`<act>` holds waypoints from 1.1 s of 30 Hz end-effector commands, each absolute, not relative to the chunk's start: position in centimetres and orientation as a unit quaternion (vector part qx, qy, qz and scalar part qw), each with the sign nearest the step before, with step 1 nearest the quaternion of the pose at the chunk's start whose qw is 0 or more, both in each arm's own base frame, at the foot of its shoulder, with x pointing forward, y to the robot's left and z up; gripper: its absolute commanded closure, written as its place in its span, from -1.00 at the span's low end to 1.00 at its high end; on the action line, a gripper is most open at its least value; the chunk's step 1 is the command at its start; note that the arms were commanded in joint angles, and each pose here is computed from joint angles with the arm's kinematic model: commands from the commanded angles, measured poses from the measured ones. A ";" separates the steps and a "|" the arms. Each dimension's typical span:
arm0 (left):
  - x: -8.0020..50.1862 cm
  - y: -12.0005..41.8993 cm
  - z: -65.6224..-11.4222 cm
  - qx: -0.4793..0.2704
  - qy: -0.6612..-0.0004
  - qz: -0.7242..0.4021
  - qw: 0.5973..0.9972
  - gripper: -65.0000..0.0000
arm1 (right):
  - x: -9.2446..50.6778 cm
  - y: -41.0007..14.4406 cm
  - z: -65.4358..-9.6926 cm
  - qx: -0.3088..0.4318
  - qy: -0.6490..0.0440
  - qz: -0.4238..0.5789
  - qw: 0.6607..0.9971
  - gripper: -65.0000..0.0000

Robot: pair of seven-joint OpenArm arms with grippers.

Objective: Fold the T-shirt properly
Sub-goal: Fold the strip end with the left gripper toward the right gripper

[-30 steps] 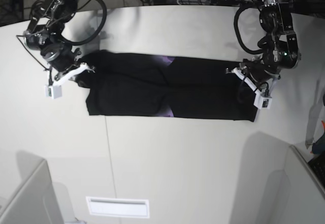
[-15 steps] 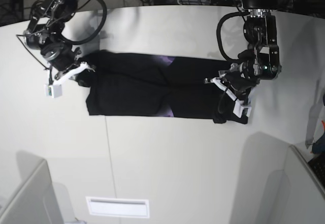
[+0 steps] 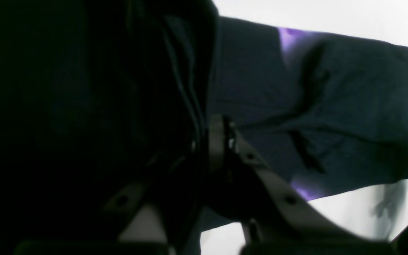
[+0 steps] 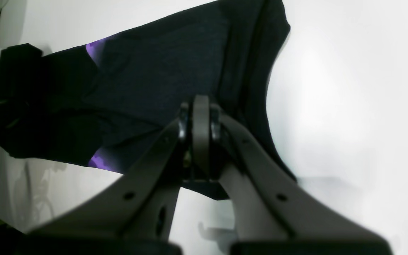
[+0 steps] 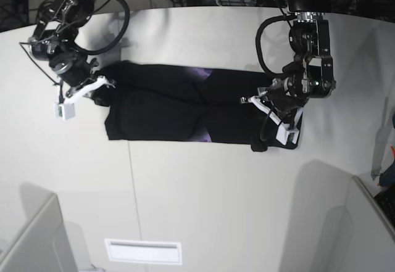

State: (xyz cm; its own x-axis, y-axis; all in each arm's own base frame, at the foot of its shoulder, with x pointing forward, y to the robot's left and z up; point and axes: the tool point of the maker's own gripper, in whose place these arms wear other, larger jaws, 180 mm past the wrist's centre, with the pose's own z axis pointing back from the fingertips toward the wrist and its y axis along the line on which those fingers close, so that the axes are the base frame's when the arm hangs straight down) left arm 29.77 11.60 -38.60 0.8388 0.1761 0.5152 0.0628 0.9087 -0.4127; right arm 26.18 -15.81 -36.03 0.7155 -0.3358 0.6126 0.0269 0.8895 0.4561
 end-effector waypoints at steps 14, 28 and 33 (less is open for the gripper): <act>30.8 11.5 -37.4 -0.217 -0.305 0.029 0.927 1.00 | 27.0 -16.0 -34.7 0.214 -0.388 -0.094 0.891 1.00; 30.7 11.4 -37.4 -0.219 -0.304 0.030 0.926 0.80 | 26.9 -16.0 -34.9 0.214 -0.386 -0.095 0.893 1.00; 31.1 10.4 -37.0 -0.233 -0.309 0.033 0.921 -0.03 | 26.9 -15.9 -34.9 0.214 -0.386 -0.095 0.892 1.00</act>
State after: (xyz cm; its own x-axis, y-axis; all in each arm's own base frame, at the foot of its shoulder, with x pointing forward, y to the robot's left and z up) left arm 29.91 10.67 -38.46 0.8362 0.1978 0.5115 0.0571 0.8962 -0.4400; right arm 26.15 -15.81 -36.06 0.7163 -0.3360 0.6116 0.0276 0.8894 0.4562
